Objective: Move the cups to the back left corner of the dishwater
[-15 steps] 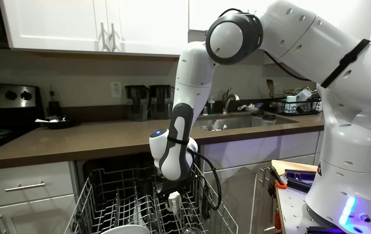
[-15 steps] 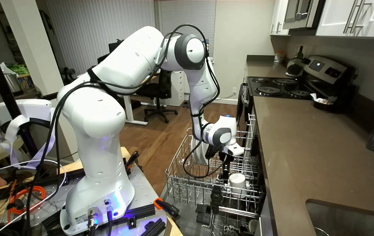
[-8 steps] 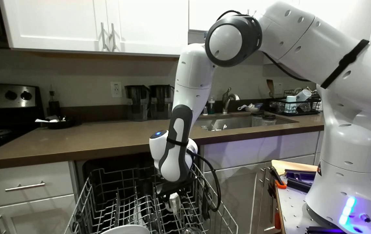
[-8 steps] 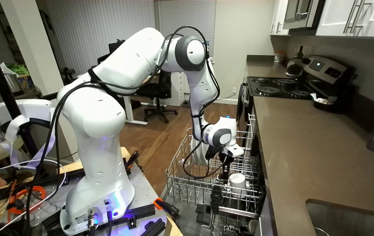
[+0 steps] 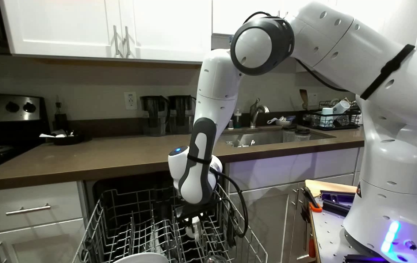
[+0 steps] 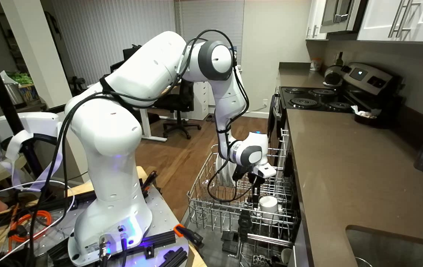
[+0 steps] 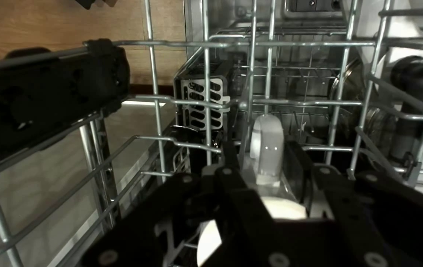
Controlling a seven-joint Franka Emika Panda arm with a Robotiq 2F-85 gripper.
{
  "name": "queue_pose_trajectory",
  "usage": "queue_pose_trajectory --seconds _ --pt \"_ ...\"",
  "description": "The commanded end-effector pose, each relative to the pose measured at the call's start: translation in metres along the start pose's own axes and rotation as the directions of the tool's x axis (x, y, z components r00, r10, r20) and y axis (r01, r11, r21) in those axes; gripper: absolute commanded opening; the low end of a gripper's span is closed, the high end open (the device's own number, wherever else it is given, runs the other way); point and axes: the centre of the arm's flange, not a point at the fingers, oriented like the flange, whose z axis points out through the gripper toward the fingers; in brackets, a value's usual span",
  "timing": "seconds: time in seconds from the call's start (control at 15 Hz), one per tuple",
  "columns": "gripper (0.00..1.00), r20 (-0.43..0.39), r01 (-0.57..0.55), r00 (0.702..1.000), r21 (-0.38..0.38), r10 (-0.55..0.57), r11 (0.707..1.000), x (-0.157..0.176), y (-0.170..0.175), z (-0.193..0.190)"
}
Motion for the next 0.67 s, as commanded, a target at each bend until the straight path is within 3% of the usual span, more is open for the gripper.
queue_pose_trajectory --seconds 0.0,0.27,0.6 --pt "0.39 0.007 -0.005 1.0 0.02 0.005 1.0 0.0053 0.0001 0.0016" --pt "0.47 0.023 -0.008 1.0 0.007 0.008 1.0 0.0058 -0.0019 0.0004" --pt "0.42 0.041 -0.035 0.999 0.008 0.034 0.999 0.0072 -0.0039 -0.0006"
